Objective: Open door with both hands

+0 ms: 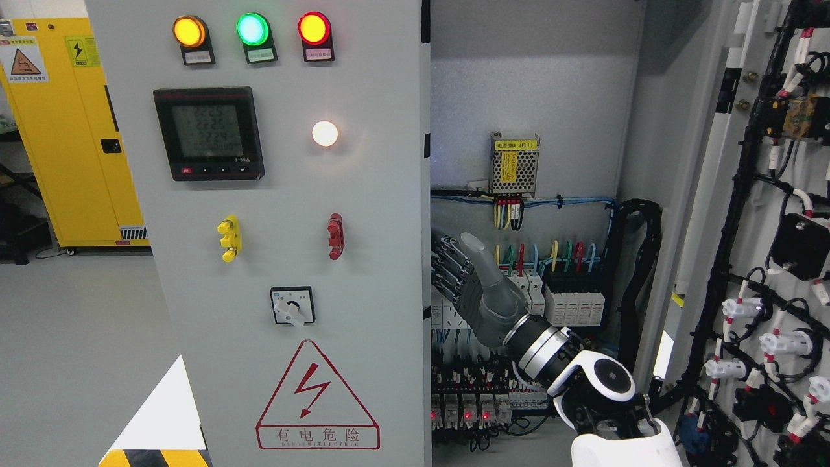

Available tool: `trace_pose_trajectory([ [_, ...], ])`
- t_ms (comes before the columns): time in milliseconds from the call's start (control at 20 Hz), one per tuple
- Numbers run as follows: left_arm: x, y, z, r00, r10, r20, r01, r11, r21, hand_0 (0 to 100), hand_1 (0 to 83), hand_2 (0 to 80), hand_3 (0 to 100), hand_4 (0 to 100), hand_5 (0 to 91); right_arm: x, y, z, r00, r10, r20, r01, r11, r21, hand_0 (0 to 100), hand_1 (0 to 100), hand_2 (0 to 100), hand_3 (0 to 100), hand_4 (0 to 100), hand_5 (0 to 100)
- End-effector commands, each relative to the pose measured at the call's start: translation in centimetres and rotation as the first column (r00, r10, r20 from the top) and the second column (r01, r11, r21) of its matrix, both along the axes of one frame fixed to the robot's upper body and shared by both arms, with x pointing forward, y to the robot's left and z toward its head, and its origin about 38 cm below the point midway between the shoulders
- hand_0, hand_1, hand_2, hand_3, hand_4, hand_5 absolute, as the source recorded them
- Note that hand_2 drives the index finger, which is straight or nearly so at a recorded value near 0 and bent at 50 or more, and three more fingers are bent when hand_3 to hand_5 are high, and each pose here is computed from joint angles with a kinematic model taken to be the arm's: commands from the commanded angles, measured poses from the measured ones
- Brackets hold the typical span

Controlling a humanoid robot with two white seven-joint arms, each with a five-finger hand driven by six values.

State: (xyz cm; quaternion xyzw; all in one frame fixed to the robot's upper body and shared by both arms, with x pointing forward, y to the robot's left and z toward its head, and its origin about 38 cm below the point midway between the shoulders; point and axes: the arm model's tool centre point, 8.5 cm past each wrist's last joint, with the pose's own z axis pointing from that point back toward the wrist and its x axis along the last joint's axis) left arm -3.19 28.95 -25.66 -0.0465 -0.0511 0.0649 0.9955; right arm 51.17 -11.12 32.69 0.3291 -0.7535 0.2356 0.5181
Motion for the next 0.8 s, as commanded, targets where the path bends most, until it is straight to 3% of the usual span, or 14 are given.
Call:
trace_pose_trajectory([
  [0,0.07,-0.03,-0.01,1.000,0.000,0.001,0.000,1.000,0.000,26,2.0,0.0,0,0,0.0,-0.07,-0.01,0.34,1.000,0.009,0.010,-0.009,1.000,0.001,21,7,0,0,0,0],
  [551,0.07,0.06,0.00,1.000,0.000,0.001,0.000,1.000,0.001,26,2.0,0.0,0,0,0.0,-0.25,0.44,0.41,1.000,0.020,0.022,-0.020,1.000,-0.008,21,7,0,0,0,0],
  [751,0.07,0.06,0.00,1.000,-0.002,0.001,0.002,1.000,0.001,26,2.0,0.0,0,0,0.0,-0.74,0.74,0.76,0.997,0.062,0.043,-0.062,0.998,-0.022,21,6,0,0,0,0],
])
